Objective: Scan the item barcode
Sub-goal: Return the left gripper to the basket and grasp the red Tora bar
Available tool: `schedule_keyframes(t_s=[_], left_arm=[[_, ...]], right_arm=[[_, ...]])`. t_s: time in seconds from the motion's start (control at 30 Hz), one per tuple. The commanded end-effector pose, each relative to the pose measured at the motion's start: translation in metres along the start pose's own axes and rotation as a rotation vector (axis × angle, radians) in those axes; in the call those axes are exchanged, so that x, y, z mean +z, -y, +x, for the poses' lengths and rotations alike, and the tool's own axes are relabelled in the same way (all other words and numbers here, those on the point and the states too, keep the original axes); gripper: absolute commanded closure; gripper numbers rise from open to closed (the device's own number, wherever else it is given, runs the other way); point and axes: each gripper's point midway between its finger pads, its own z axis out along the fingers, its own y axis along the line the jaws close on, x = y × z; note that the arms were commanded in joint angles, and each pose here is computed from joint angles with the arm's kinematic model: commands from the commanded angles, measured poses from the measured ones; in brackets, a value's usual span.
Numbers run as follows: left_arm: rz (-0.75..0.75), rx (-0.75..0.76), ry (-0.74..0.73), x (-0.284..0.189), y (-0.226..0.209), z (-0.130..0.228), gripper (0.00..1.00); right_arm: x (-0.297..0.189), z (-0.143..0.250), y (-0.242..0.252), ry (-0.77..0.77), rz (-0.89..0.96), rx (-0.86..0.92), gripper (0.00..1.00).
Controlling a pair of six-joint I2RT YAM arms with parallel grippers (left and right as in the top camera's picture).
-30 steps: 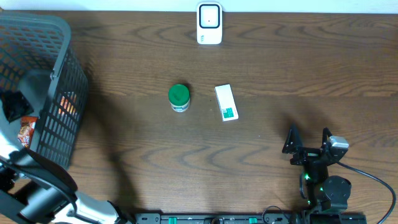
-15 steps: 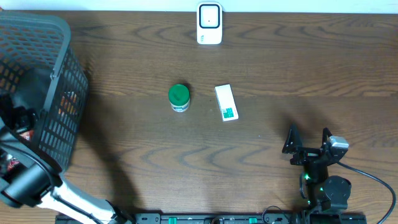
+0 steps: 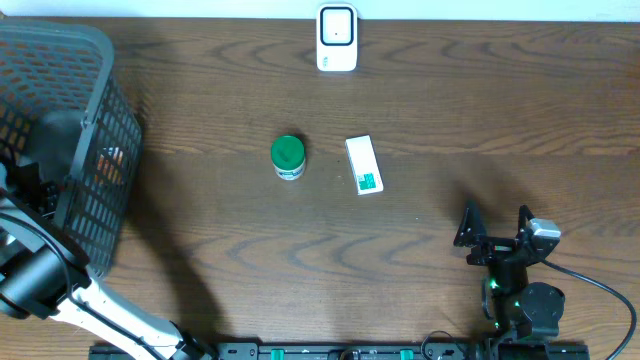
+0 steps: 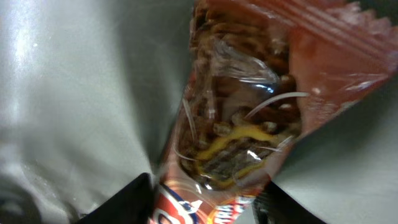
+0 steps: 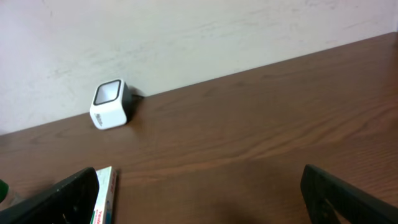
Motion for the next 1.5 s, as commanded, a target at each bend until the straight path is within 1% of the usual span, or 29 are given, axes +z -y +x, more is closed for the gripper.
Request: schedule_keyframes(t_s=[0.0, 0.03, 0.07, 0.17, 0.4, 0.53, 0.63, 0.77, 0.87, 1.0, 1.1, 1.23, 1.33, 1.4, 1.47], left_arm=[[0.057, -0.022, -0.084, 0.037, 0.003, 0.013, 0.52], [0.056, -0.023, -0.082, 0.037, 0.003, 0.012, 0.53], [0.055, -0.024, -0.079, 0.036, 0.002, 0.012, 0.56], [0.049, -0.061, -0.064, 0.031, 0.001, 0.007, 0.61], [0.049, -0.065, -0.025, 0.0, 0.005, 0.0, 0.62], [0.028, -0.116, 0.044, -0.031, 0.0, -0.006, 0.62], [0.011, -0.155, 0.127, -0.064, -0.004, -0.01, 0.62], [0.016, -0.187, 0.27, -0.114, -0.005, -0.011, 0.62], [0.049, -0.231, 0.415, -0.159, -0.002, -0.011, 0.62], [0.15, -0.249, 0.645, -0.228, 0.014, -0.011, 0.62], [0.254, -0.21, 0.819, -0.282, 0.033, -0.003, 0.62], [0.43, -0.128, 1.052, -0.36, 0.067, 0.022, 0.62], [0.562, -0.039, 1.216, -0.418, 0.094, 0.053, 0.62], [0.626, 0.016, 1.286, -0.444, 0.109, 0.073, 0.62], [0.713, 0.105, 1.345, -0.469, 0.128, 0.099, 0.62]], right_arm=[[0.0, 0.0, -0.001, 0.001, -0.003, 0.01, 0.01], [0.0, 0.0, -0.001, 0.001, -0.003, 0.01, 0.01], [0.0, 0.0, -0.001, 0.001, -0.003, 0.01, 0.01], [0.0, 0.0, -0.001, 0.001, -0.003, 0.01, 0.01], [0.0, 0.0, -0.001, 0.001, -0.003, 0.01, 0.01], [0.0, 0.0, -0.001, 0.001, -0.003, 0.01, 0.01], [0.0, 0.0, -0.001, 0.001, -0.003, 0.01, 0.01], [0.0, 0.0, -0.001, 0.001, -0.003, 0.01, 0.01], [0.0, 0.0, -0.001, 0.001, -0.003, 0.01, 0.01], [0.0, 0.0, -0.001, 0.001, -0.003, 0.01, 0.01], [0.0, 0.0, -0.001, 0.001, -0.003, 0.01, 0.01], [0.0, 0.0, -0.001, 0.001, -0.003, 0.01, 0.01], [0.0, 0.0, -0.001, 0.001, -0.003, 0.01, 0.01], [0.0, 0.0, -0.001, 0.001, -0.003, 0.01, 0.01], [0.0, 0.0, -0.001, 0.001, -0.003, 0.01, 0.01]])
